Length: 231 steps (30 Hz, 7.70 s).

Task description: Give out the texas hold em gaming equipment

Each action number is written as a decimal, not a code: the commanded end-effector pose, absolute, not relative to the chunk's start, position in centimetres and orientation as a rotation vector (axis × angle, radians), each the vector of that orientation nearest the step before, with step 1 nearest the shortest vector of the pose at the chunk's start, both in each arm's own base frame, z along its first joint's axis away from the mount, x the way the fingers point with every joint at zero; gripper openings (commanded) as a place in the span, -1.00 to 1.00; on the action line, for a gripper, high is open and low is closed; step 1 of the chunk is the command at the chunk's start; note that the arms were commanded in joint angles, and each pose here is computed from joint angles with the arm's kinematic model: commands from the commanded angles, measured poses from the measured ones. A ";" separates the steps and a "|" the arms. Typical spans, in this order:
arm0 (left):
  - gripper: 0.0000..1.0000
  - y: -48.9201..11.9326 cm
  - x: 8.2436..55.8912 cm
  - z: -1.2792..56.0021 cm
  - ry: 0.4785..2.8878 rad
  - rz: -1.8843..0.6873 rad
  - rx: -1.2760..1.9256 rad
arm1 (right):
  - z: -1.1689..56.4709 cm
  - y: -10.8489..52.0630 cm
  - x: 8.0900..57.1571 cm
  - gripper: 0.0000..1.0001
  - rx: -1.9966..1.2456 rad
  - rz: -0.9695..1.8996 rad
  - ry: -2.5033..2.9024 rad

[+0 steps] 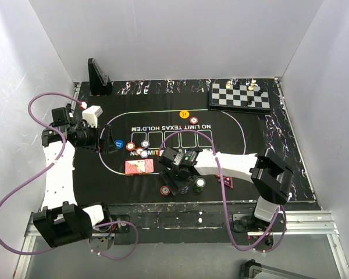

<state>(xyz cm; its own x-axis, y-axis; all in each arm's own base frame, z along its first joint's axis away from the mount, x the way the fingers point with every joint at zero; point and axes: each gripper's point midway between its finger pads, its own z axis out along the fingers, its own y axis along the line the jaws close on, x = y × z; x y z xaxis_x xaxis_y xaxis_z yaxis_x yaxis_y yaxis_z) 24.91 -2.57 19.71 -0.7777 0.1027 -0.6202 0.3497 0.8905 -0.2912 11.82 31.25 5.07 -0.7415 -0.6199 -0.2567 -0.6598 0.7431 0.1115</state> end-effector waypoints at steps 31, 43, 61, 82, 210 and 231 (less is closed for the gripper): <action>0.99 -2.4 25.1 20.9 2.385 -0.495 0.345 | 7.3 31.1 13.5 -0.59 -0.969 0.218 2.674; 0.99 -2.4 25.3 21.2 2.381 -0.492 0.348 | 12.4 29.8 20.7 -0.75 -0.759 0.314 2.623; 0.99 -2.6 25.8 18.7 2.441 -0.568 0.380 | 11.0 21.6 45.2 -0.78 -0.194 0.100 2.654; 0.99 -2.9 26.5 18.1 2.433 -0.612 0.424 | 4.3 20.8 51.4 -0.64 -0.052 0.143 2.703; 0.99 -2.8 23.9 22.9 2.354 -0.480 0.397 | 12.0 20.9 25.3 -0.70 -0.461 0.117 2.666; 0.99 -3.1 23.8 22.2 2.363 -0.512 0.407 | 4.8 9.0 25.4 -0.70 0.189 -0.066 2.822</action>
<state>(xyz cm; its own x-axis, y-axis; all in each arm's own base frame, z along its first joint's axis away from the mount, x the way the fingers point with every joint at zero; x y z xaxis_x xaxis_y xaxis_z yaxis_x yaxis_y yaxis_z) 23.81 -2.96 21.63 -0.7458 0.1386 -0.6516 0.3934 0.8809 -0.2630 23.94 8.34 5.49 -0.9476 0.0964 -0.3046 0.1171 0.9919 -0.0502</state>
